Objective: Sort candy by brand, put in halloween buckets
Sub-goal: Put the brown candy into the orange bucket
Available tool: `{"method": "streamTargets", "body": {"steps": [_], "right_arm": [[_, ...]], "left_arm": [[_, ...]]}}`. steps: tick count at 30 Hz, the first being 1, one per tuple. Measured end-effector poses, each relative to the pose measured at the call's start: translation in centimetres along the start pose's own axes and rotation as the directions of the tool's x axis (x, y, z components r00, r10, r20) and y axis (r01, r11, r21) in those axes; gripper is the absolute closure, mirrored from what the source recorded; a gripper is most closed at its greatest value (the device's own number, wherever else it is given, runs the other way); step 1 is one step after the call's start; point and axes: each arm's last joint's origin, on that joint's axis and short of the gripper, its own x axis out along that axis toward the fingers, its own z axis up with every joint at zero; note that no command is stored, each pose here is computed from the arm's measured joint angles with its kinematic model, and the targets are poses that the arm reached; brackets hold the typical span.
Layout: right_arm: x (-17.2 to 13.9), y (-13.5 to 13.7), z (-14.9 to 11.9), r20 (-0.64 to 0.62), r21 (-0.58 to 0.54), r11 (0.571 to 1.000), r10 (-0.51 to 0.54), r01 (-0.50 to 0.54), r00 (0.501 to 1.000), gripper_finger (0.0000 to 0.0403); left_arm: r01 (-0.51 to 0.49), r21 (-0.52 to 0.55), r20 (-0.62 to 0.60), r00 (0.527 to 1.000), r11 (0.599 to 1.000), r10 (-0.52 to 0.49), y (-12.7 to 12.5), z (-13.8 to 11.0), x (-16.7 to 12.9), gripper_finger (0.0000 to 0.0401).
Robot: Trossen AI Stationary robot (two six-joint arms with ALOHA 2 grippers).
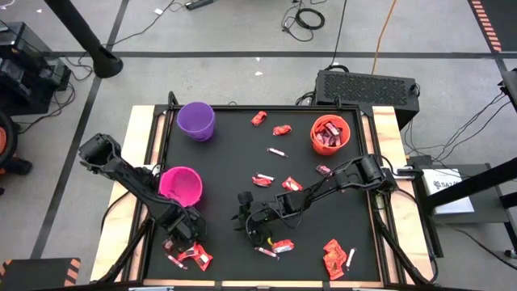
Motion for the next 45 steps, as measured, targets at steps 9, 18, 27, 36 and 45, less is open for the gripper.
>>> {"method": "streamTargets", "body": {"steps": [9, 18, 27, 36, 45], "right_arm": [[0.0, 0.0, 0.0, 0.0, 0.0, 1.0, 0.0, 0.0, 1.0, 0.0241], [0.0, 0.0, -0.2, -0.022, -0.007, 1.0, -0.002, 0.001, 1.0, 0.0241], [-2.3, -0.7, 0.2, -0.206, -0.036, 0.993, -0.115, 0.11, 0.972, 0.0241], [-11.9, -0.9, 0.8, -0.661, 0.1, 0.944, -0.174, 0.316, 0.73, 0.0241], [-19.7, 0.0, -3.8, -0.775, 0.044, 0.74, -0.398, 0.671, 0.491, 0.0241]], "left_arm": [[0.067, 0.104, -0.001, 0.998, 0.992, -0.067, -1.8, -0.2, -2.0, 0.0391], [0.043, 0.216, 0.142, 0.987, 0.975, -0.075, -3.8, -0.3, -5.8, 0.0397], [-0.113, 0.312, 0.395, 0.919, 0.943, -0.02, -2.7, 3.8, -7.9, 0.0398], [-0.203, 0.486, 0.676, 0.704, 0.85, -0.218, -0.6, 12.7, -12.3, 0.0399], [-0.311, 0.493, 0.869, 0.142, 0.812, -0.474, 3.7, 22.3, -18.5, 0.0399]]}}
